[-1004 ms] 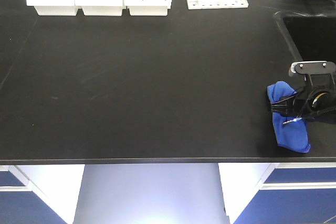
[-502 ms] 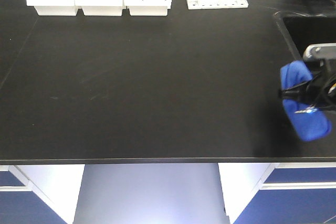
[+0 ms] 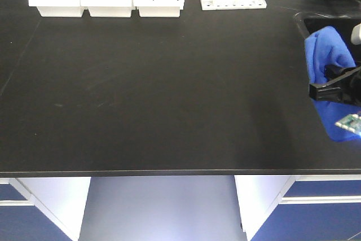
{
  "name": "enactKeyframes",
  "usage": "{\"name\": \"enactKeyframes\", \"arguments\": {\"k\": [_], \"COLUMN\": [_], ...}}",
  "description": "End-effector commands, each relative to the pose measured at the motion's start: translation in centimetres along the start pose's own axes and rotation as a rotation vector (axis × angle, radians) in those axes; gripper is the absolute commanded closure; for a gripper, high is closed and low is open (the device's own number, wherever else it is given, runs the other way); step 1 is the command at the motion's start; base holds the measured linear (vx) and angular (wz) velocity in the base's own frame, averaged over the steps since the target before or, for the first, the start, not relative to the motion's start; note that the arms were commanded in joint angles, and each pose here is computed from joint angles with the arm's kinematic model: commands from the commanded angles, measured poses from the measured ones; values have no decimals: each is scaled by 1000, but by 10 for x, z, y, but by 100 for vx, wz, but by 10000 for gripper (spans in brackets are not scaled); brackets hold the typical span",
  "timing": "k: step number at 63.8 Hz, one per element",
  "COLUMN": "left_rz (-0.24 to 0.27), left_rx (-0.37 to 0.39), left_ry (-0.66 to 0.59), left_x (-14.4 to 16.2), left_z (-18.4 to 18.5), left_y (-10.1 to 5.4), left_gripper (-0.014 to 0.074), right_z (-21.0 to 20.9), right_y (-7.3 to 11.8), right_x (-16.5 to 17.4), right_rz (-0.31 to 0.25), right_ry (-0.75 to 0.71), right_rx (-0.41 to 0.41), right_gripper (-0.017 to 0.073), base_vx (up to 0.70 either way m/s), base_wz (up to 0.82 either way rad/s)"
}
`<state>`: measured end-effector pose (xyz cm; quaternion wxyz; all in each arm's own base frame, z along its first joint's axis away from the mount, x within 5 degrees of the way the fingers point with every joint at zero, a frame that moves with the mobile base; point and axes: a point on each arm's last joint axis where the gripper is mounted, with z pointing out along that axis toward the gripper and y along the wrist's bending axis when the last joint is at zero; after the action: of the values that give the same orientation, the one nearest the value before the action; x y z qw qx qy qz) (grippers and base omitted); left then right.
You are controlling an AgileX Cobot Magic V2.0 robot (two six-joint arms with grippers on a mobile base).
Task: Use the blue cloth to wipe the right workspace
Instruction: 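Lift the blue cloth off the counter with the right gripper, then hold the cloth in the right gripper while the base backs away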
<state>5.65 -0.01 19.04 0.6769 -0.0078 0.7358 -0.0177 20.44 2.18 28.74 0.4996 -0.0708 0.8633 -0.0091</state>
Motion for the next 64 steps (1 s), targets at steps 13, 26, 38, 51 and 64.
{"name": "enactKeyframes", "arguments": {"k": [13,26,38,51,64], "left_rz": [-7,-7,-7,-7,-7], "left_rx": [19,19,19,19,19], "left_ry": [-67,-67,-67,-67,-67], "left_x": [2,2,2,2,2], "left_z": [0,0,0,0,0], "left_y": [-1,-1,-1,-1,-1], "left_gripper": [599,599,599,599,599], "right_z": [-39,-59,-66,-66,-66], "right_y": [6,3,2,2,2], "right_x": [14,21,21,21,21], "right_rz": [17,-2,1,1,1], "right_ry": [-142,-205,-223,-223,-223], "right_rx": [-34,-18,-13,-13,-13], "right_gripper": [564,564,564,564,564], "base_vx": [0,0,0,0,0], "base_wz": [0,0,0,0,0]}}
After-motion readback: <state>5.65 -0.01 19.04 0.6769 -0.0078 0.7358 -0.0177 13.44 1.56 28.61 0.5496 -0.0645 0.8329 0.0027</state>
